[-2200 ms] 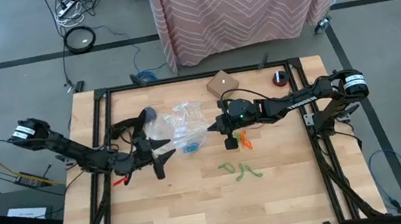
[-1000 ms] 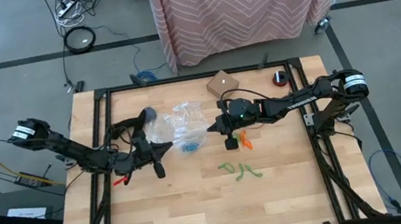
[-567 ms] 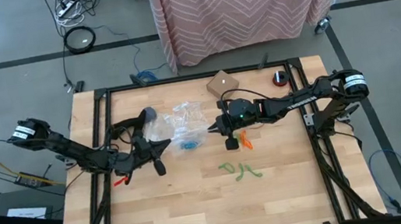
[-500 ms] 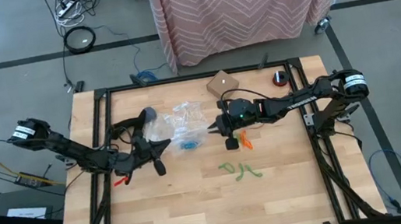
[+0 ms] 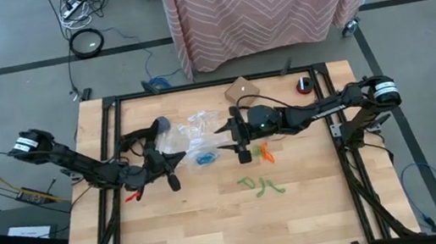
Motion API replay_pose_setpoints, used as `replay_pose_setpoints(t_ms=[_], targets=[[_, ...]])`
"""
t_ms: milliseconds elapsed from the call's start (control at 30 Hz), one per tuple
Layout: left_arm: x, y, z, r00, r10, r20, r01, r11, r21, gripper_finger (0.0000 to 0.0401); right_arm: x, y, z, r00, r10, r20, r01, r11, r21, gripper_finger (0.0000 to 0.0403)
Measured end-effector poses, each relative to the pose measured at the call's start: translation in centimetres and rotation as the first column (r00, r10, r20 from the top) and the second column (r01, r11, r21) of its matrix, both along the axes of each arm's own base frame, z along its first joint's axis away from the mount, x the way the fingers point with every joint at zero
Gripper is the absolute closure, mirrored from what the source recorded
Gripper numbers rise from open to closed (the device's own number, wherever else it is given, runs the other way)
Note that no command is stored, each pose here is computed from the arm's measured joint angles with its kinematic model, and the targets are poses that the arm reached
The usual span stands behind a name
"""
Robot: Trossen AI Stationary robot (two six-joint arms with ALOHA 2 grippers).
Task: Sort rubber bands
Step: Close the transparent zip bag
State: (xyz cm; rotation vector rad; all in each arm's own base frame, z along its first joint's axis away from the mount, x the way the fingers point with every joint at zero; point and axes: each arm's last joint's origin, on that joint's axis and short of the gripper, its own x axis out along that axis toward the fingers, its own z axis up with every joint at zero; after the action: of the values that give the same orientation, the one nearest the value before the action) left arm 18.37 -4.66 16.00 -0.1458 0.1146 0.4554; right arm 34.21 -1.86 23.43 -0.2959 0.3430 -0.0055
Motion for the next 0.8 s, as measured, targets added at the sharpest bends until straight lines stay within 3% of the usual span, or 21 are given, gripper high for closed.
replay_pose_setpoints(t_ms=[167,433,800], targets=[[0.5,-0.1,0.6,0.999,-0.043,0.022,0.043,0.999,-0.016,0.0401,2.4,0.3,0.8,0.999,0.039,0.028,-0.038,0.998,-0.043,0.0186],[1.0,-0.3,1.4,0.997,-0.078,0.022,0.077,0.997,0.015,0.0401,6.6,0.6,0.0,0.996,0.075,-0.037,-0.077,0.996,-0.045,0.0181],[0.9,-0.3,1.2,0.997,-0.082,0.004,0.082,0.996,0.019,0.0401,7.5,1.1,0.0,0.984,0.172,-0.049,-0.173,0.985,-0.002,0.0188]])
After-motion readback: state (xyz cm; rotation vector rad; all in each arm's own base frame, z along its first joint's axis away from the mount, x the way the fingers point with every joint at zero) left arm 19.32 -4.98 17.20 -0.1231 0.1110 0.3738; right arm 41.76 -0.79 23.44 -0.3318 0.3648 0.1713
